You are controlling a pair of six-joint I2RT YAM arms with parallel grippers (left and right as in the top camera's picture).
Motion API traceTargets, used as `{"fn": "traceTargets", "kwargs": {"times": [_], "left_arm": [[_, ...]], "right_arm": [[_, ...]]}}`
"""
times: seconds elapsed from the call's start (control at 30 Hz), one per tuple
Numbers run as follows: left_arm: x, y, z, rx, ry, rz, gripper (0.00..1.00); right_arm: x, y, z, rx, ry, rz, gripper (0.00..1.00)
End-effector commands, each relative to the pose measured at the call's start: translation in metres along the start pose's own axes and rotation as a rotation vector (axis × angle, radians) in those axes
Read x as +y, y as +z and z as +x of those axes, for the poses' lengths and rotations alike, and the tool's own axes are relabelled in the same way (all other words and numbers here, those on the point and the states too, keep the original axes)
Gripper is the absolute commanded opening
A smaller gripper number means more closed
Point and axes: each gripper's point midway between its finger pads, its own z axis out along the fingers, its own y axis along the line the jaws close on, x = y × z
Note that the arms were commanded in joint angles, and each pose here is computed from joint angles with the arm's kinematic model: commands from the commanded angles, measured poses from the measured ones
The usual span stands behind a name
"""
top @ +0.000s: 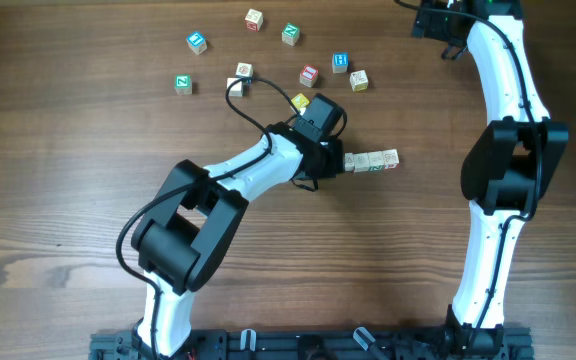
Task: Form a horizontal line
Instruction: 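Push the 3 block rightward against the 9 block with the left gripper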
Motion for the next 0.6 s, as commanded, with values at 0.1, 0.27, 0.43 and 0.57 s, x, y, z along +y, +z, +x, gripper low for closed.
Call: {"fn": "traceTargets", "kwargs": {"times": [0.1, 0.27, 0.43, 0.57], "left_arm": [[0.004, -0.008, -0.076, -0.299, -0.016, 0.014, 0.04], [-0.011, -0.008, -0.080, -0.306, 0.000, 0.084, 0.04], [-0.011, -0.003, -0.061, -0.220, 0.000, 0.094, 0.04], [-0.020, 0.000, -0.046, -0.158, 0.011, 0.128, 0.04]], "right_arm": [[0.004, -0.004, -0.003, -0.011, -0.016, -0.006, 1.00], [0.004, -0.004, -0.003, -0.011, -0.016, -0.006, 1.00], [0.004, -0.004, -0.003, -0.011, -0.016, -0.006, 1.00], [0.004, -0.004, -0.003, -0.011, -0.016, -0.006, 1.00]]}}
